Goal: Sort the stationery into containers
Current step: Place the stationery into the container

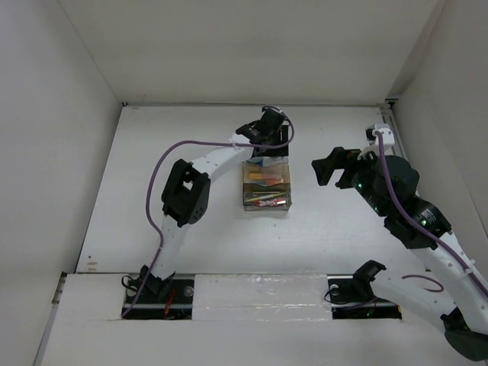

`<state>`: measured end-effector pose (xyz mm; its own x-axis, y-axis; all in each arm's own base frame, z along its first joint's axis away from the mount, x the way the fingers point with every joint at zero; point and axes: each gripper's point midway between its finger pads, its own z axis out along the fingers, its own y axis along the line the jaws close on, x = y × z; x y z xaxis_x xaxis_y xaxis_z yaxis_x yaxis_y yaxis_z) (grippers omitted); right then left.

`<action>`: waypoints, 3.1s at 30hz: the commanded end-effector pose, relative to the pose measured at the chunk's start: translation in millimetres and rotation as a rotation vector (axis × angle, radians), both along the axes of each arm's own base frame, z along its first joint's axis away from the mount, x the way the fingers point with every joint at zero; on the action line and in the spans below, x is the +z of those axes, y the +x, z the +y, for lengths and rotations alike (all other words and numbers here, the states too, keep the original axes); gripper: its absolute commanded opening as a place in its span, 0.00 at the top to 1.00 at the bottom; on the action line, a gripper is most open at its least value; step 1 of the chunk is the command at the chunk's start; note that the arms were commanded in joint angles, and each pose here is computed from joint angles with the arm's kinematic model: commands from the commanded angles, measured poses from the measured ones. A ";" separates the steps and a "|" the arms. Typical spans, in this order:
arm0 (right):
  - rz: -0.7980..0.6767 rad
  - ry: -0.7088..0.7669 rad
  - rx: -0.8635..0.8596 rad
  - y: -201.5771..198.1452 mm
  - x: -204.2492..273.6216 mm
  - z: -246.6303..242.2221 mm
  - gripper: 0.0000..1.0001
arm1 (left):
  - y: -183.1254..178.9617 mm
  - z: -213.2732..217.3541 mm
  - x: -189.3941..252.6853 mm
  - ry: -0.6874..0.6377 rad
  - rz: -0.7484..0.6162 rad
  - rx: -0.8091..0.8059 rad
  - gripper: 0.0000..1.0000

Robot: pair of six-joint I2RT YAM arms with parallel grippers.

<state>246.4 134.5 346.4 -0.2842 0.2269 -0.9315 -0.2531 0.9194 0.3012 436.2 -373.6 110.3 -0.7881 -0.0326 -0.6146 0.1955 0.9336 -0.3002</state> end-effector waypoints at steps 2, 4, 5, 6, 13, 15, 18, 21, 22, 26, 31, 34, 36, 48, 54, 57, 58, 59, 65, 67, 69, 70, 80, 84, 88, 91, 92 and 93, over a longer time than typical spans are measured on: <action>-0.038 0.000 -0.008 0.6 10.6 -4.2 0.00 | 13.7 -9.7 34.5 -0.044 -0.073 0.022 1.00; -0.038 0.000 -0.008 0.6 10.6 -4.2 0.00 | 16.1 -13.9 35.2 -0.050 -0.070 0.015 1.00; -0.038 0.000 -0.008 0.6 10.6 -4.2 0.00 | 15.5 -13.4 37.7 -0.048 -0.068 0.015 1.00; -0.038 0.000 -0.008 0.6 10.6 -4.2 0.00 | 16.1 -13.9 33.4 -0.041 -0.060 0.015 1.00; -0.045 0.007 0.001 0.6 12.7 -2.3 0.00 | 16.7 -7.7 26.3 -0.005 -0.043 0.043 1.00; -0.037 0.001 0.001 1.0 8.6 -2.0 0.00 | 14.8 -6.1 26.5 -0.003 -0.041 0.043 1.00; -0.037 0.001 0.001 1.0 8.6 -2.0 0.00 | 13.6 -0.5 23.4 0.018 -0.031 0.064 1.00; -0.037 0.001 0.001 1.0 8.6 -2.0 0.00 | 13.6 -0.5 23.3 0.018 -0.031 0.064 0.97; -0.045 0.007 0.001 1.6 10.8 -1.6 0.00 | 13.6 -0.5 23.3 0.018 -0.031 0.064 0.94; -0.044 0.008 0.010 1.0 10.7 -0.1 0.00 | 9.1 -5.9 23.2 -0.004 -0.011 0.037 0.80; -0.035 0.004 0.019 0.7 6.6 1.7 0.00 | 9.0 -8.0 33.8 -0.028 -0.029 0.030 0.59; -0.042 0.011 0.029 0.5 8.7 3.8 0.00 | 8.8 -7.8 39.0 -0.034 -0.036 0.030 0.52; -0.045 0.003 0.031 0.6 8.6 3.5 0.00 | 8.5 -7.6 44.2 -0.040 -0.043 0.030 0.40; -0.044 0.004 0.040 0.9 6.6 5.7 0.00 | 7.5 -8.4 44.1 -0.040 -0.042 0.017 0.16; -0.052 0.009 0.031 2.8 8.8 3.8 0.00 | 8.7 -9.4 47.8 -0.046 -0.048 0.017 0.18; -0.052 0.009 0.031 2.8 8.8 3.8 0.00 | 7.6 -10.7 47.9 -0.051 -0.044 0.011 0.33; -0.052 0.009 0.031 2.8 8.8 3.8 0.00 | 7.5 -11.0 48.0 -0.056 -0.041 0.017 0.39; -0.052 0.009 0.031 2.8 8.8 3.8 0.00 | 5.8 -9.5 50.6 -0.057 -0.042 0.017 0.45; -0.044 0.004 0.031 3.2 4.6 4.1 0.00 | 7.7 -6.5 55.7 -0.053 -0.058 0.031 0.64; -0.044 0.004 0.031 3.2 4.6 4.1 0.00 | 4.8 -4.1 47.3 -0.032 -0.035 0.031 0.72; -0.044 0.004 0.031 3.2 4.6 4.1 0.00 | 6.9 -5.9 58.3 -0.045 -0.050 0.031 0.78; -0.043 0.006 0.040 2.5 4.6 5.5 0.00 | 5.8 -4.9 59.7 -0.041 -0.046 0.031 0.82; -0.042 0.007 0.049 1.8 4.5 7.0 0.00 | 3.6 0.1 64.1 -0.058 0.023 0.026 0.94; -0.042 0.009 0.058 1.0 4.5 8.4 0.00 | 3.1 2.0 49.8 -0.045 0.078 0.018 0.99; -0.042 0.009 0.058 1.0 4.5 8.4 0.00 | 2.3 7.2 41.6 -0.011 0.089 0.024 0.99; -0.041 0.010 0.067 0.3 4.5 9.8 0.00 | 3.4 8.7 44.7 -0.003 0.086 0.031 0.99; -0.041 0.010 0.067 0.3 4.5 9.9 0.00 | 8.3 11.5 40.6 -0.001 0.089 0.040 0.99; -0.041 0.010 0.067 0.3 4.5 9.9 0.00 | 8.5 11.8 40.9 0.007 0.090 0.034 0.99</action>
<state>245.0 142.2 340.0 -0.3017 0.2018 -0.9318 -0.3009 0.9072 0.2939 436.3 -360.2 122.2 -0.8659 -0.0410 -0.4985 0.1215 0.9495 -0.2892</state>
